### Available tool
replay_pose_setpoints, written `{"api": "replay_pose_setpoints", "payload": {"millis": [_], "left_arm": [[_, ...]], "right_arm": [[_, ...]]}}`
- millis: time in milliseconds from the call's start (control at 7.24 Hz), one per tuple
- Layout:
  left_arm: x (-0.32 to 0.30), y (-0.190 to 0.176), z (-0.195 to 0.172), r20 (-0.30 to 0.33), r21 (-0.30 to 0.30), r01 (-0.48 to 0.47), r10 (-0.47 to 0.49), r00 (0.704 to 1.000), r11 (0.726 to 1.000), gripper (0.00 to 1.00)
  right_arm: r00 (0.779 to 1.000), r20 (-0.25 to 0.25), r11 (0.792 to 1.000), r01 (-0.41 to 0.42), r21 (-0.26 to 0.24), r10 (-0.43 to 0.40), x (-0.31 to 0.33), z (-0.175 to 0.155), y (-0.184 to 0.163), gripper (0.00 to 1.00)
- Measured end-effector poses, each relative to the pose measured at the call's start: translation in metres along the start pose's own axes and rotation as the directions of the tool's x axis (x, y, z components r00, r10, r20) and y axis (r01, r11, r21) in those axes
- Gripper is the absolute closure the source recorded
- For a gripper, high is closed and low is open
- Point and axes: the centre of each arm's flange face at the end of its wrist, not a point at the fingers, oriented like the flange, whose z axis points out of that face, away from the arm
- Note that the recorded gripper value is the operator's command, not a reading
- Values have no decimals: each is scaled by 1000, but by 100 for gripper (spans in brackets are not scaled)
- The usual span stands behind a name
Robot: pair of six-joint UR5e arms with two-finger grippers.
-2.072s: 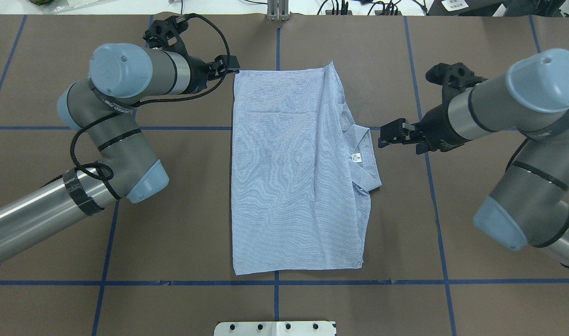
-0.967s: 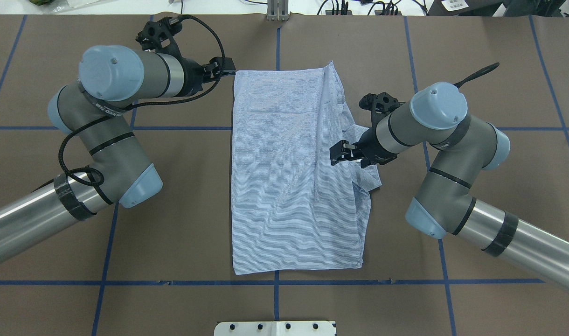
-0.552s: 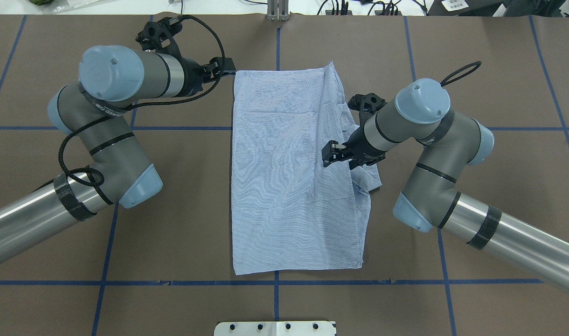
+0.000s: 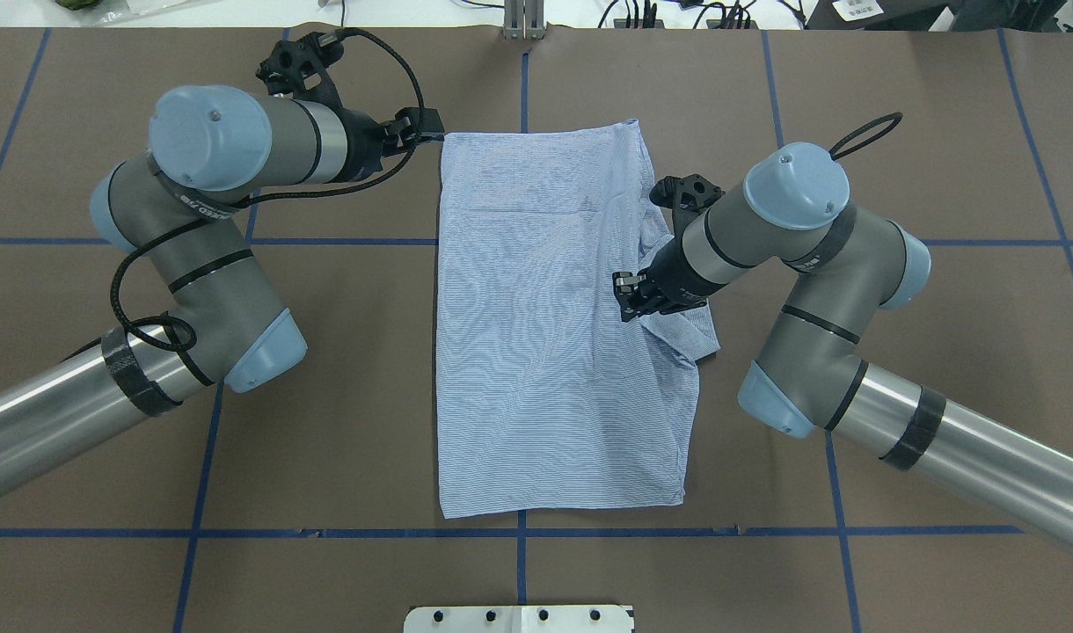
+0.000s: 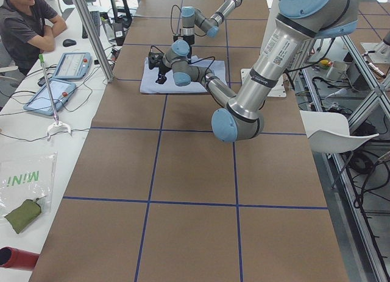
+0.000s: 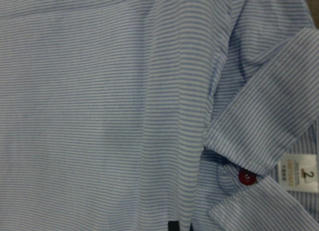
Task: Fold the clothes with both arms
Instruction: 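Press the right gripper onto the collar fold and smooth it, then lift the right gripper off the collar while the left gripper moves to the near corner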
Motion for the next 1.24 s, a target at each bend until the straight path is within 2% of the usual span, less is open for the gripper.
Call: {"api": "replay_pose_setpoints", "payload": {"millis": [414,552,691,1243], "left_arm": [[1,0,0,-1,1,0,0,1000,1000,0],[1,0,0,-1,1,0,0,1000,1000,0],[1,0,0,-1,1,0,0,1000,1000,0],[0,0,0,0,1,0,0,1000,1000,0]], "right_arm": [[1000,22,1000,0,-17,1,3,-16,12,97],[1000,19,1000,-4,-20,4,8,-18,15,39],[1000,17,1000,-5,-20,5,10,-18,16,1],[1000,10,1000,-5,14,5,15,-26,2,0]]}}
